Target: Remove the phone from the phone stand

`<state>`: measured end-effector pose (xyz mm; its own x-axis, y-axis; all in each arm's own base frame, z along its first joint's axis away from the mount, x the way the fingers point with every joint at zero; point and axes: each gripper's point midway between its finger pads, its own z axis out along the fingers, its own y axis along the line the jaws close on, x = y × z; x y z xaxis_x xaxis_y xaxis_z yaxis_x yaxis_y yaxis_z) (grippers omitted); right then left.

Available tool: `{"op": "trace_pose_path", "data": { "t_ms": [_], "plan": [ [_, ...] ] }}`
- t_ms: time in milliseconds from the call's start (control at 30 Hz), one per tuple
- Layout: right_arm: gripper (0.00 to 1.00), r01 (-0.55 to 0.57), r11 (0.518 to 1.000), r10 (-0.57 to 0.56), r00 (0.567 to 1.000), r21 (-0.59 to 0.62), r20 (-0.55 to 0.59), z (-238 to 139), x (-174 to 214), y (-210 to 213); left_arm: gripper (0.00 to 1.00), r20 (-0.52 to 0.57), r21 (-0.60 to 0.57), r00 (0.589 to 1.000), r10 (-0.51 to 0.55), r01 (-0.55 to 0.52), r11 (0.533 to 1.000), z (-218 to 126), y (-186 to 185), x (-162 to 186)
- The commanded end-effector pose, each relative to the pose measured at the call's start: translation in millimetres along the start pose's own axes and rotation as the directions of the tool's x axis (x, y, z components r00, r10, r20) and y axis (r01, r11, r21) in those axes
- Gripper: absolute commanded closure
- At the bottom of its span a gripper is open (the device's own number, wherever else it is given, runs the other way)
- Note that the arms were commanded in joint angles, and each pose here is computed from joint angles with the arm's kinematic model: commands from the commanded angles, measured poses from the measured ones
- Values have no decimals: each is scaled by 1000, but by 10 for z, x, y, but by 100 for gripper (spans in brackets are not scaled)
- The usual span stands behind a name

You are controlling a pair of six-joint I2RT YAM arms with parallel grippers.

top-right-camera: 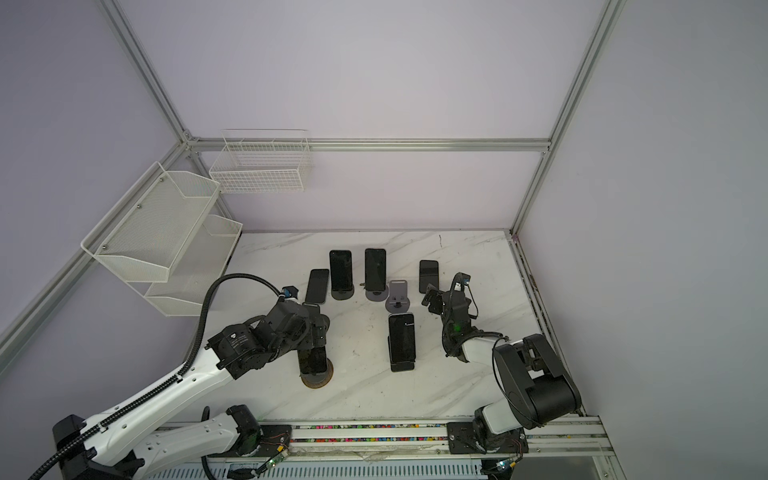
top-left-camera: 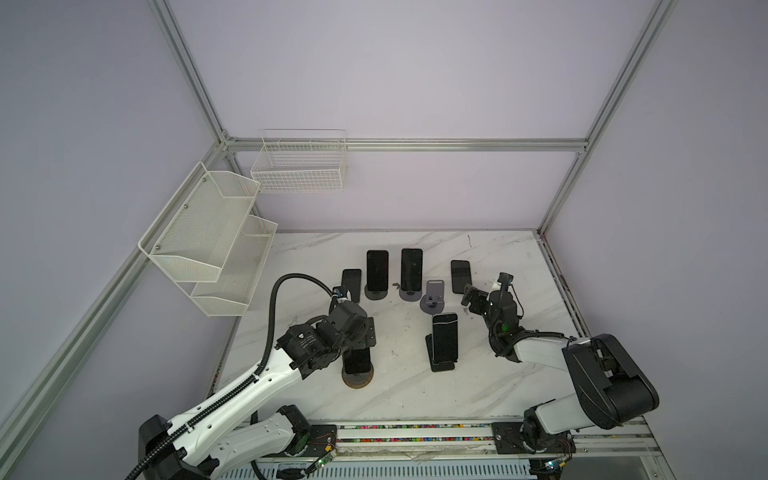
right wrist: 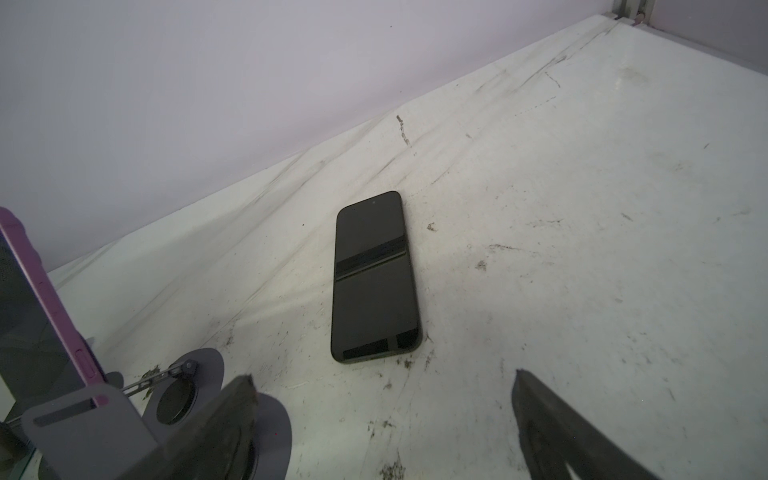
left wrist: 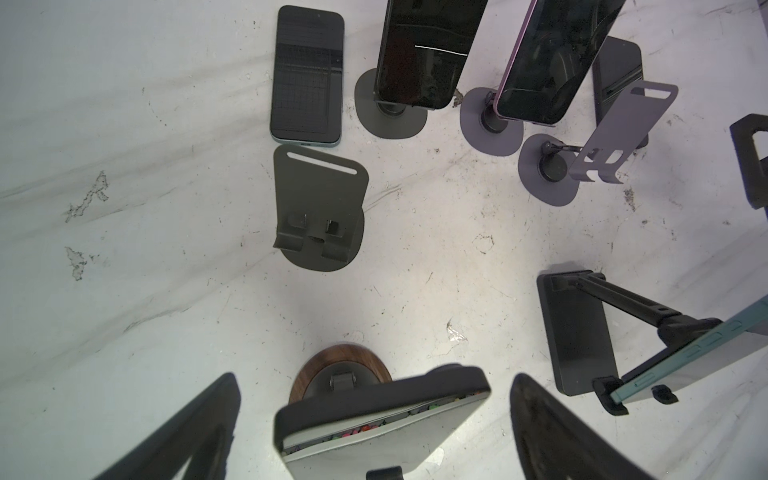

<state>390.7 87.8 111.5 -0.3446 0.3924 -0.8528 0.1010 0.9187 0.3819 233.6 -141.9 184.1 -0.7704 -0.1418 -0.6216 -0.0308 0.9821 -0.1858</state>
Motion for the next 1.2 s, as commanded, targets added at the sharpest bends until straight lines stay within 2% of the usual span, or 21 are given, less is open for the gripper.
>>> {"op": "trace_pose_path", "data": {
  "t_ms": [0, 200, 367, 567, 800, 1167],
  "plan": [
    [3, -13, 1000, 13, 1000, 3, 10, 24, -38, 28, 0, 14, -29, 1000, -20, 20, 999, -8, 17, -20],
    [3, -13, 1000, 13, 1000, 3, 11, 26, -44, 31, 0, -6, -86, 1000, -19, 19, 996, 40, 23, 114],
    [3, -13, 1000, 13, 1000, 2, 9, 28, -37, 30, 4, -9, -160, 1000, 23, -24, 987, 71, 17, 161],
    [3, -13, 1000, 13, 1000, 1, 8, 30, -38, 31, 21, -24, -208, 999, 40, -44, 977, 110, 35, 179],
    [3, -13, 1000, 13, 1000, -1, 6, 30, -34, 36, 37, -12, -197, 998, 57, -58, 979, 78, -20, 104],
    [3, -12, 1000, 12, 1000, 4, 5, 37, -33, 31, 37, 2, -161, 996, 92, -90, 983, -76, -173, -103]
  ]
}}
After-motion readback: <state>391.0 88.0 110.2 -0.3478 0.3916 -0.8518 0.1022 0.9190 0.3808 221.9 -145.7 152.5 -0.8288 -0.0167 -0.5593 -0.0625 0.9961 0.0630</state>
